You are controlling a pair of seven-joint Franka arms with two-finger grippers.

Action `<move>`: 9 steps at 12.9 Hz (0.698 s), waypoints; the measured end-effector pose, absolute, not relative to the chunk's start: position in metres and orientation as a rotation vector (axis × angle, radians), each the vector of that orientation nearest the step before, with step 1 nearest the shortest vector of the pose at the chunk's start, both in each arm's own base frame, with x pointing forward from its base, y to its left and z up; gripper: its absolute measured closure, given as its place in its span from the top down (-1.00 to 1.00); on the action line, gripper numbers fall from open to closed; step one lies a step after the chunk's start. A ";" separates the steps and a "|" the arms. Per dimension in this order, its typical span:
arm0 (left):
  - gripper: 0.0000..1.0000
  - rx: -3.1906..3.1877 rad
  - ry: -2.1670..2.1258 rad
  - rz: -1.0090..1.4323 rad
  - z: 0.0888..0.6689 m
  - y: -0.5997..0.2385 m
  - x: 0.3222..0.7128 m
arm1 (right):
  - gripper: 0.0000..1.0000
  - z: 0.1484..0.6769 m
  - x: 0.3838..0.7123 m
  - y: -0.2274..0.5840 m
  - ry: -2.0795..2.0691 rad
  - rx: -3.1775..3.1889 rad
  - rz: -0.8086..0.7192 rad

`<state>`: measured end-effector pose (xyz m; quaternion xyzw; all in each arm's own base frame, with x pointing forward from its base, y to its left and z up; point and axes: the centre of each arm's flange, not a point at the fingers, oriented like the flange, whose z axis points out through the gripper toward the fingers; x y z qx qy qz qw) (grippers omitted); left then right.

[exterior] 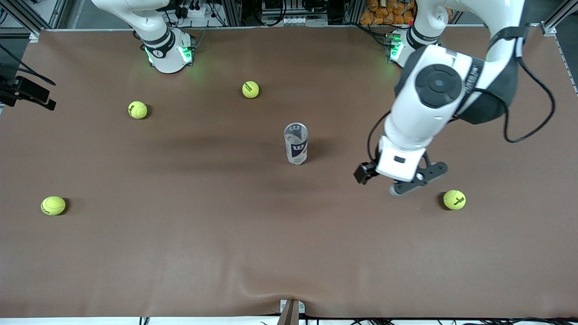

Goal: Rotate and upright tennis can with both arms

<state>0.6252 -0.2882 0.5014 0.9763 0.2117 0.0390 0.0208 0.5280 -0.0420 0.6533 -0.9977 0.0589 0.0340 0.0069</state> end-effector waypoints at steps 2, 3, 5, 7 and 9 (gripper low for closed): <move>1.00 2.991 0.635 0.095 0.513 -0.259 0.634 | 1.00 0.653 0.528 -0.042 0.184 -3.121 0.106; 1.00 2.984 0.627 0.088 0.522 -0.242 0.636 | 1.00 0.653 0.528 -0.042 0.184 -3.121 0.106; 1.00 3.009 0.564 0.087 0.543 -0.207 0.635 | 1.00 0.653 0.528 -0.042 0.183 -3.121 0.106; 1.00 3.033 0.497 0.114 0.567 -0.174 0.632 | 1.00 0.653 0.528 -0.042 0.183 -3.121 0.106; 1.00 3.047 0.486 0.128 0.585 -0.160 0.625 | 1.00 0.653 0.528 -0.042 0.183 -3.121 0.105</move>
